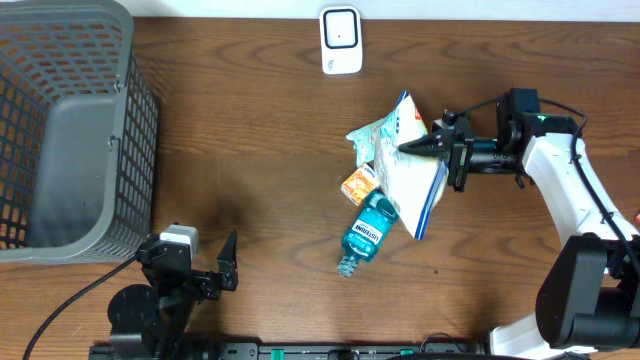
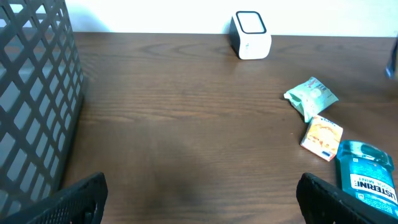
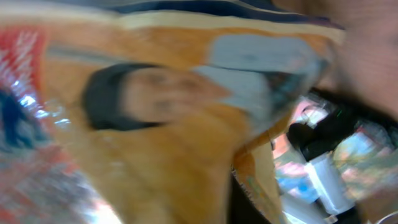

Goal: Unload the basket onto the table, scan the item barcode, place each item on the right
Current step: 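Grasp the snack bag with the right gripper and lift it, then carry the snack bag to the white scanner and hold it there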

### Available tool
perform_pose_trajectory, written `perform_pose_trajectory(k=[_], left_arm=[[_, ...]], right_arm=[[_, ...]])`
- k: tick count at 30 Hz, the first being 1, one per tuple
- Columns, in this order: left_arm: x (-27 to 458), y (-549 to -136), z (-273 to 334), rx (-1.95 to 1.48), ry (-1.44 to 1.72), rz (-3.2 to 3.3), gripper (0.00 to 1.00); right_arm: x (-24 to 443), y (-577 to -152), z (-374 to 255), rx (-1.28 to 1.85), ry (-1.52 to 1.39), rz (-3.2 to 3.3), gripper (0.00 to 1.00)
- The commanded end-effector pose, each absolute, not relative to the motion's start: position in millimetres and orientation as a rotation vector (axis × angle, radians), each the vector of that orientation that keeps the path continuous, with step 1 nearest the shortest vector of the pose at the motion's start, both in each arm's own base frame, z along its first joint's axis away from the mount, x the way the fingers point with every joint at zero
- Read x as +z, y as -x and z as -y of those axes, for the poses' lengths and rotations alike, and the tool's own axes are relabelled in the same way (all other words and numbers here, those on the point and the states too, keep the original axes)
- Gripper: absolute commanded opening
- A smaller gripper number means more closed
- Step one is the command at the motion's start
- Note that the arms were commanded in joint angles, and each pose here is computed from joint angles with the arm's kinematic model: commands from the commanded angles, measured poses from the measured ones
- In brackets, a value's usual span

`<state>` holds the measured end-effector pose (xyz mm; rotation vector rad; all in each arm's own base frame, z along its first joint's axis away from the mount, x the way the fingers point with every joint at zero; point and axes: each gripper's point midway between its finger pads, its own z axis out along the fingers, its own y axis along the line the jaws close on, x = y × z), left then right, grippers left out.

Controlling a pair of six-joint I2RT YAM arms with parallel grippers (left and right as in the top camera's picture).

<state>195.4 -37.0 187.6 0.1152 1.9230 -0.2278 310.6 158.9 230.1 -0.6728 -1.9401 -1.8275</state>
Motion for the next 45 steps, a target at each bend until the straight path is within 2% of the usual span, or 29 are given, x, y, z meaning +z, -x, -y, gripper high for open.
perform_pose_trajectory(k=[1,7,29,32,37,45], left_arm=[[192,-194,38,-0.226,-0.134,-1.908,0.97],[192,-194,38,-0.226,-0.134,-1.908,0.97],[192,-194,38,-0.226,-0.134,-1.908,0.97],[192,-194,38,-0.226,-0.134,-1.908,0.97],[192,-194,38,-0.226,-0.134,-1.908,0.97],[192,-194,38,-0.226,-0.134,-1.908,0.97]], right_arm=[[249,-310,-158,-1.735,0.832,1.720,0.01],[248,-310,-158,-1.589,0.981,1.579,0.01],[246,-310,-158,-1.578,0.992,1.581,0.01],[225,-313,-156,-1.468,1.101,1.657,0.01],[147,-341,-124,-1.141,1.460,2.094,0.01],[147,-363,-124,-1.251,1.304,2.366,0.01]])
